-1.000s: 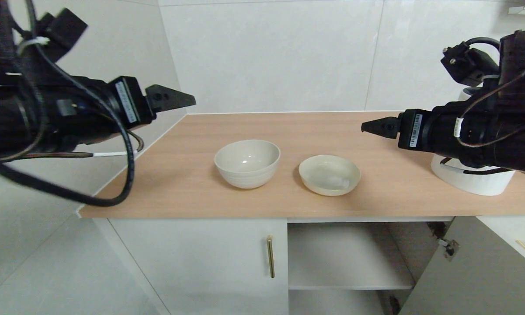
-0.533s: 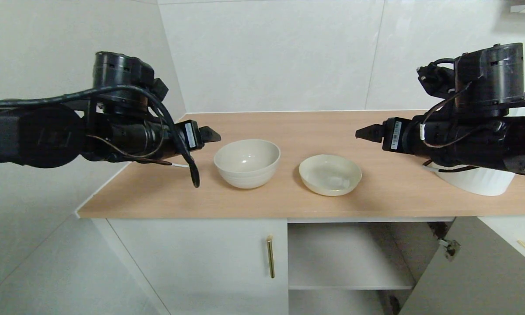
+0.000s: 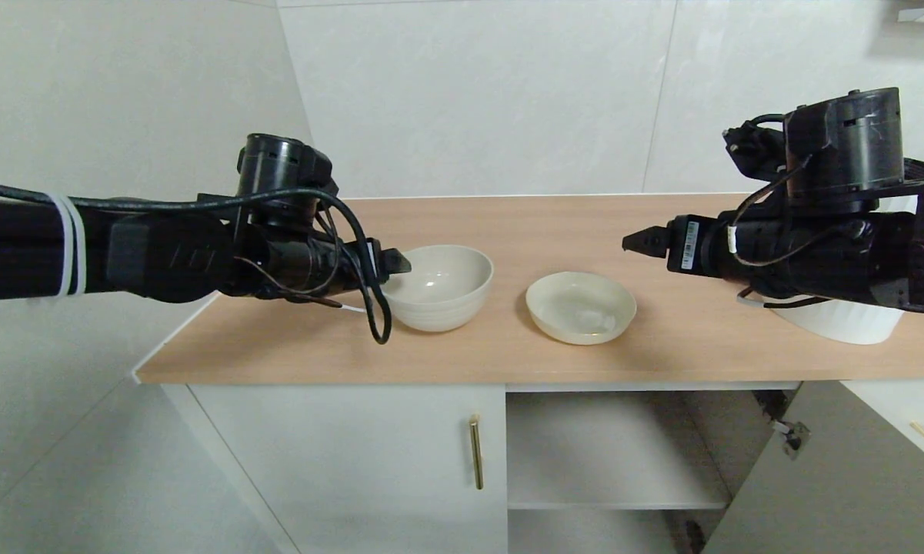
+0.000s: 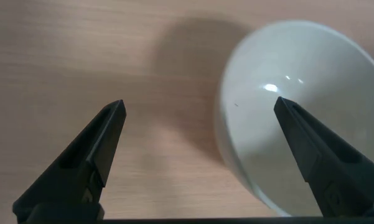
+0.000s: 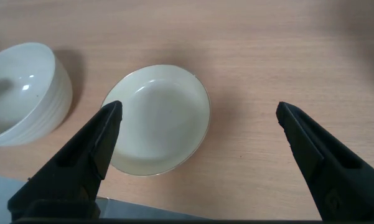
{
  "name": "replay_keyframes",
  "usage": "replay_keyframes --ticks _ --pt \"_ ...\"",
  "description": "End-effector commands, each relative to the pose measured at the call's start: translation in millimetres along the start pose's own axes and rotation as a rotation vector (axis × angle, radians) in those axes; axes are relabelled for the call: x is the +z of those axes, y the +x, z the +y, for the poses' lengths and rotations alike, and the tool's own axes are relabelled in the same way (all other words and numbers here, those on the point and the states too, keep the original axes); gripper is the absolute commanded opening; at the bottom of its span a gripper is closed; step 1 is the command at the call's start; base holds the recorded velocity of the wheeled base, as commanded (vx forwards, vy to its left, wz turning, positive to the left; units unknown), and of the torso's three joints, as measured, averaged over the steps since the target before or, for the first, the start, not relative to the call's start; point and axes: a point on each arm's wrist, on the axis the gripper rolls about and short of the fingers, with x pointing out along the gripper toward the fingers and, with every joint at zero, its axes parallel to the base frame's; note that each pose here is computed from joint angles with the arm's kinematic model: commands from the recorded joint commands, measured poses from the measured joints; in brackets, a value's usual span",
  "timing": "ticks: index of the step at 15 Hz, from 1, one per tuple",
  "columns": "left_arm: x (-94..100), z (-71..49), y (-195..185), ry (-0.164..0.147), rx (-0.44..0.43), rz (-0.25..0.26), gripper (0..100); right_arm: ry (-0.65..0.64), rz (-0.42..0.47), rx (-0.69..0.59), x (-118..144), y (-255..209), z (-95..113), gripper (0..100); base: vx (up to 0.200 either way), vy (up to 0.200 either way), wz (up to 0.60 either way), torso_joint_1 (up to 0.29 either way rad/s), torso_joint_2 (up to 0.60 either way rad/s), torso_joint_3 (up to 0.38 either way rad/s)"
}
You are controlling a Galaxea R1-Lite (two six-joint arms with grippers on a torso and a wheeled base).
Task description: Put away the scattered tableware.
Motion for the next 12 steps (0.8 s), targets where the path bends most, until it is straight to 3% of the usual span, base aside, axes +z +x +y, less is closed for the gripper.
replay_keyframes --ticks 1,2,3,7,9,11,12 --pt "-5.0 -4.3 5 0.007 -0.005 0.017 100 0.001 -0.003 0.001 1 0 0 100 0.0 0.0 0.0 0.0 0.0 0.0" --pt "-5.7 -5.4 6 0.009 -0.007 0.019 100 0.0 -0.001 0.001 0 0 0 100 0.0 0.0 0.0 0.0 0.0 0.0" --pt "-7.7 -6.8 8 0.012 -0.007 0.025 0 0.0 -0.001 0.001 0 0 0 100 0.0 0.0 0.0 0.0 0.0 0.0" --pt "-10.1 -11.3 7 0.014 -0.019 0.031 0 -0.012 0.042 -0.012 -2 1 0 100 0.0 0.0 0.0 0.0 0.0 0.0" --pt "-9.5 -14.1 3 -0.005 -0.026 0.025 0 -0.021 0.08 -0.024 -3 3 0 100 0.0 0.0 0.0 0.0 0.0 0.0" --pt "-4.4 -14.4 -6 -0.013 -0.031 0.001 0 -0.024 0.092 -0.025 -4 6 0 100 0.0 0.0 0.0 0.0 0.0 0.0" --pt "3.8 -13.2 -24 -0.026 -0.041 -0.039 0 -0.026 0.103 -0.024 -7 10 1 100 0.0 0.0 0.0 0.0 0.0 0.0"
